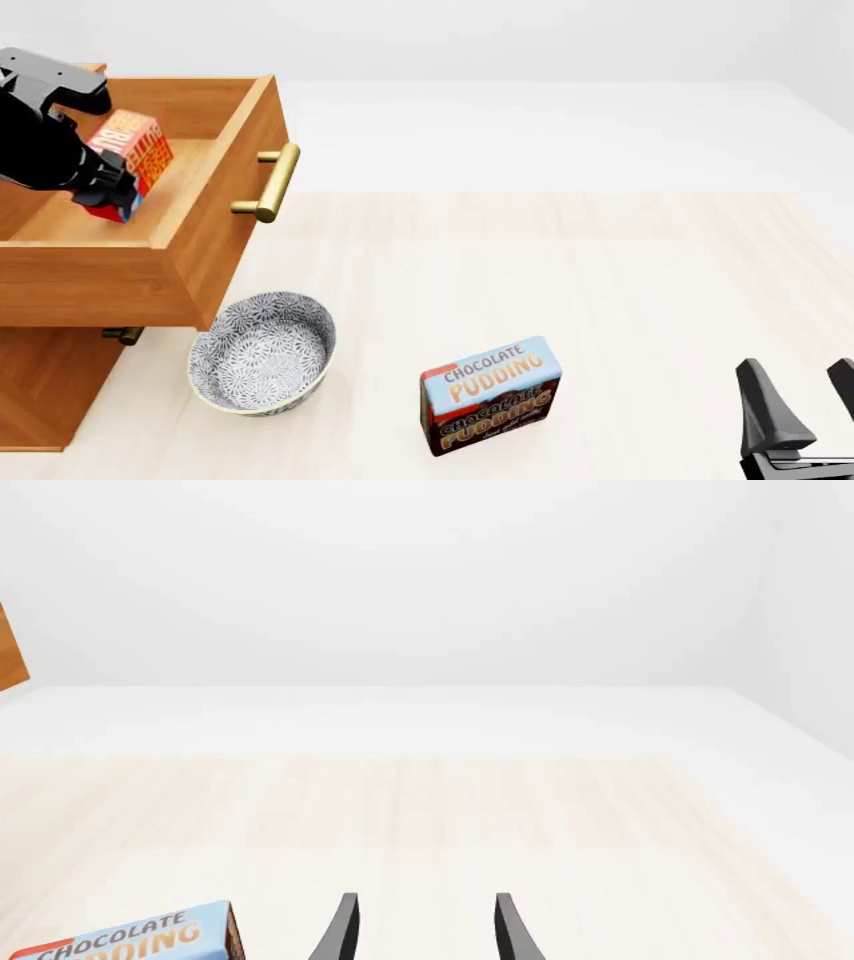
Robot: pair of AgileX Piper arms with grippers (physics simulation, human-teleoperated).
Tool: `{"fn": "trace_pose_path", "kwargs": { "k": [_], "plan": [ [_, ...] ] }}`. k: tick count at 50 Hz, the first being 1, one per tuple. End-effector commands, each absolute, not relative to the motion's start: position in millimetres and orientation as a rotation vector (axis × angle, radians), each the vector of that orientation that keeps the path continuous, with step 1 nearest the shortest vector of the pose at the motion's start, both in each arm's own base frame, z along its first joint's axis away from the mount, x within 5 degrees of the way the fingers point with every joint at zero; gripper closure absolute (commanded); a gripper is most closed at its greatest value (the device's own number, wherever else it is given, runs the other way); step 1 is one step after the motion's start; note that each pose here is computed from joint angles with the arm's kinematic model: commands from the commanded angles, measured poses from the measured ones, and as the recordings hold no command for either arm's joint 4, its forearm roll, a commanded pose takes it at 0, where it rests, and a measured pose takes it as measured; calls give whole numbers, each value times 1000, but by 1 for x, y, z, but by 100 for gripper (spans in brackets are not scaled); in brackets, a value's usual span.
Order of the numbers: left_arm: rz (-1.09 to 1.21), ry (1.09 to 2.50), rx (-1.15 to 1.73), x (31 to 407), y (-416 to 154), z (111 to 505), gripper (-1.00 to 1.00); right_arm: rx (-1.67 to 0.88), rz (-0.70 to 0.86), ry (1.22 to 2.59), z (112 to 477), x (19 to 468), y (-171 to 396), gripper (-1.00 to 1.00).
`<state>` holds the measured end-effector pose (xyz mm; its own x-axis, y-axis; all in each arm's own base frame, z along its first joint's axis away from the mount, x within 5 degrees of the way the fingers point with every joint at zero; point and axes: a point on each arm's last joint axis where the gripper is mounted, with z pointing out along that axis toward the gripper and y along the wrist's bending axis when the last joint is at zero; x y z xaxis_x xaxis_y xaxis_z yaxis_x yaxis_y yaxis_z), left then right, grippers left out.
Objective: Put the butter at the back in the top drawer of the cabinet and close it.
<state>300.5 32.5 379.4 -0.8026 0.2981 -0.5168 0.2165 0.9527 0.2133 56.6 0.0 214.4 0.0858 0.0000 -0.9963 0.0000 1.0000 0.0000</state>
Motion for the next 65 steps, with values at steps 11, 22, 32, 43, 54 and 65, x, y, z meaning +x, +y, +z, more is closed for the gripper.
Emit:
{"fn": "trace_pose_path", "kwargs": {
  "k": [11, 22, 32, 43, 54, 65],
  "plan": [
    [215, 2518, 372, 293, 37, 376, 100, 0, 0, 1485, 214, 57, 0, -100],
    [215, 2520, 370, 293, 37, 377, 100, 0, 0, 1485, 214, 57, 0, -100],
    [208, 2513, 359, 296, 35, 382, 100, 0, 0, 1485, 214, 57, 0, -100],
    [168, 2477, 354, 308, 18, 406, -100, 0, 0, 1485, 214, 57, 0, -100],
    [133, 2410, 367, 312, -1, 446, -100, 0, 0, 1485, 214, 57, 0, -100],
    [106, 2340, 387, 298, -16, 465, -100, 0, 0, 1485, 214, 57, 0, -100]
  ]
}}
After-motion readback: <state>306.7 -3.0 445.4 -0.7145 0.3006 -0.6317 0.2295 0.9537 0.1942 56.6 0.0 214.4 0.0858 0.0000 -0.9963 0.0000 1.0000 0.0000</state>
